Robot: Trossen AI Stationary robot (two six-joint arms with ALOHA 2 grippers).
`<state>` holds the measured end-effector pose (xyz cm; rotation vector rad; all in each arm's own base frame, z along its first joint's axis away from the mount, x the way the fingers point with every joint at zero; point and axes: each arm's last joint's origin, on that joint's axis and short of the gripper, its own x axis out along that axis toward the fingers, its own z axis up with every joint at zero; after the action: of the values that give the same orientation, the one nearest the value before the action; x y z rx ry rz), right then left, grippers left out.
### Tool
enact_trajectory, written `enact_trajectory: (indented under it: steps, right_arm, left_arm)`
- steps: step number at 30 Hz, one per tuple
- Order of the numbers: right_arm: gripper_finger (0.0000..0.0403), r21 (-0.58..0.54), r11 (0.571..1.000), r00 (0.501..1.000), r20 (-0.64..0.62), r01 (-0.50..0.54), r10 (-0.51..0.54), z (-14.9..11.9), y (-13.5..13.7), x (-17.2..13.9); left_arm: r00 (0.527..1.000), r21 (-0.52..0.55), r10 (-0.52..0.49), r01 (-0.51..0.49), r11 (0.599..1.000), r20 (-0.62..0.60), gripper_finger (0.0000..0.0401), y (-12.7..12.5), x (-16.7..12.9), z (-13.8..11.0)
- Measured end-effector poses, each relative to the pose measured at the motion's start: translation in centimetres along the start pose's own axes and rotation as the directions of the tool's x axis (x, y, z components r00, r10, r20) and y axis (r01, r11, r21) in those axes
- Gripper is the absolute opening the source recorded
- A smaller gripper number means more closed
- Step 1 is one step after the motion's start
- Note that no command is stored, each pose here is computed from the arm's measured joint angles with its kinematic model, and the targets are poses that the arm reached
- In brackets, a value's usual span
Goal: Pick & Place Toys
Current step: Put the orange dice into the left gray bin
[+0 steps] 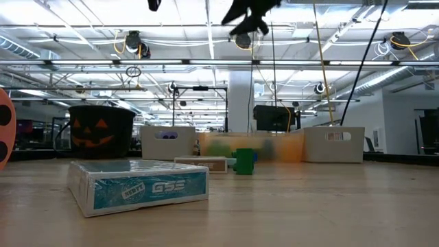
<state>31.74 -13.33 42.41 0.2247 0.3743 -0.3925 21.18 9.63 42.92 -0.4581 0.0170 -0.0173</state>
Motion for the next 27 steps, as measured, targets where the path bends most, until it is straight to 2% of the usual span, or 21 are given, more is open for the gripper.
enact_trajectory:
  steps: [7,11,17,21,27]
  right_arm:
    - [0.0227,0.024,0.994,0.993,0.049,-0.109,0.108,-0.2,3.8,-4.0]
    - [0.0228,0.024,0.996,0.996,0.04,-0.083,0.082,-1.9,6.4,-4.7]
    - [0.0228,-0.021,0.998,0.997,0.055,-0.053,0.054,-5.9,10.3,-4.0]
    - [0.0227,0.025,0.995,0.994,0.055,-0.096,0.095,-8.9,12.0,-2.9]
    - [0.0227,0.139,0.983,0.993,0.003,-0.12,0.12,-13.1,12.6,-1.6]
  left_arm:
    - [0.993,0.025,-0.072,0.075,0.997,-0.094,0.0202,-1.2,0.6,-1.2]
    - [0.989,0.056,-0.087,0.094,0.994,-0.117,0.0202,-3.0,1.6,-2.4]
    - [0.979,0.078,-0.069,0.085,0.993,-0.191,0.0202,-4.8,3.7,-5.6]
    - [0.962,0.052,-0.049,0.065,0.997,-0.269,0.0202,-5.1,5.0,-8.4]
    - [0.935,-0.026,-0.045,0.038,0.999,-0.353,0.0202,-5.3,6.9,-12.2]
